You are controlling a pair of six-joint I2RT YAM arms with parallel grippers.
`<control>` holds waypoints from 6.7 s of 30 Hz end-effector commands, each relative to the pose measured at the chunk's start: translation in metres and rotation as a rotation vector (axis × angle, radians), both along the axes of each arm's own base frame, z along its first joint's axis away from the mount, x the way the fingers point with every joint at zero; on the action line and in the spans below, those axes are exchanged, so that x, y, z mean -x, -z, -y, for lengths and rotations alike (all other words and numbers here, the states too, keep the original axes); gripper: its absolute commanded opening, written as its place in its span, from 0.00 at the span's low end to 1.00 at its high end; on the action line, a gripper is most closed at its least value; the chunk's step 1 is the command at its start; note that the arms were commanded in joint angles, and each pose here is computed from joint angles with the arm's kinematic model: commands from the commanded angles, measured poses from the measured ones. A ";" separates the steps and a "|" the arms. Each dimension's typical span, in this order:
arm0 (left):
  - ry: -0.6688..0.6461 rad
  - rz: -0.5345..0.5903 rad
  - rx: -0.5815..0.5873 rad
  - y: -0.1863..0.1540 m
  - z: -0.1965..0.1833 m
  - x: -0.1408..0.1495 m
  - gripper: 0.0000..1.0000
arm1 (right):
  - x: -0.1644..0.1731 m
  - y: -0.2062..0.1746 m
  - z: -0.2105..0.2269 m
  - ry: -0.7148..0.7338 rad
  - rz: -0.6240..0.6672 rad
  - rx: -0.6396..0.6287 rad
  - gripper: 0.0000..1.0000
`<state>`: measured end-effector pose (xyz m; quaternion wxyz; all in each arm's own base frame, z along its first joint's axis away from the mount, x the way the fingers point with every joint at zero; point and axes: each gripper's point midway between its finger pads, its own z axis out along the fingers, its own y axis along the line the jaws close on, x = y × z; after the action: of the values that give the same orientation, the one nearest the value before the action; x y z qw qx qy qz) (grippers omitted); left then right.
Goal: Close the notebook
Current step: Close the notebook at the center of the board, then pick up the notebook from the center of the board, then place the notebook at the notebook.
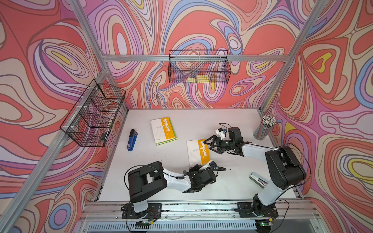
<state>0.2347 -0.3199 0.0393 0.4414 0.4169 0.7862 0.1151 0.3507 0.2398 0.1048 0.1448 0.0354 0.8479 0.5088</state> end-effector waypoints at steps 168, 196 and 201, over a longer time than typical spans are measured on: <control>-0.548 -0.708 1.473 -0.154 -0.261 -0.250 0.00 | -0.003 -0.053 -0.019 -0.100 0.145 0.080 0.98; -0.734 -0.789 1.369 -0.071 -0.304 -0.276 0.00 | -0.018 -0.027 -0.027 -0.115 0.086 0.081 0.98; -0.757 -0.790 1.342 -0.061 -0.308 -0.276 0.00 | -0.016 -0.022 -0.027 -0.115 0.077 0.083 0.98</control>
<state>0.5109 -0.0199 0.1118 0.2277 -0.2113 0.8604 -0.4040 0.3641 0.2615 0.1265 0.1469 -0.0304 0.8665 0.4760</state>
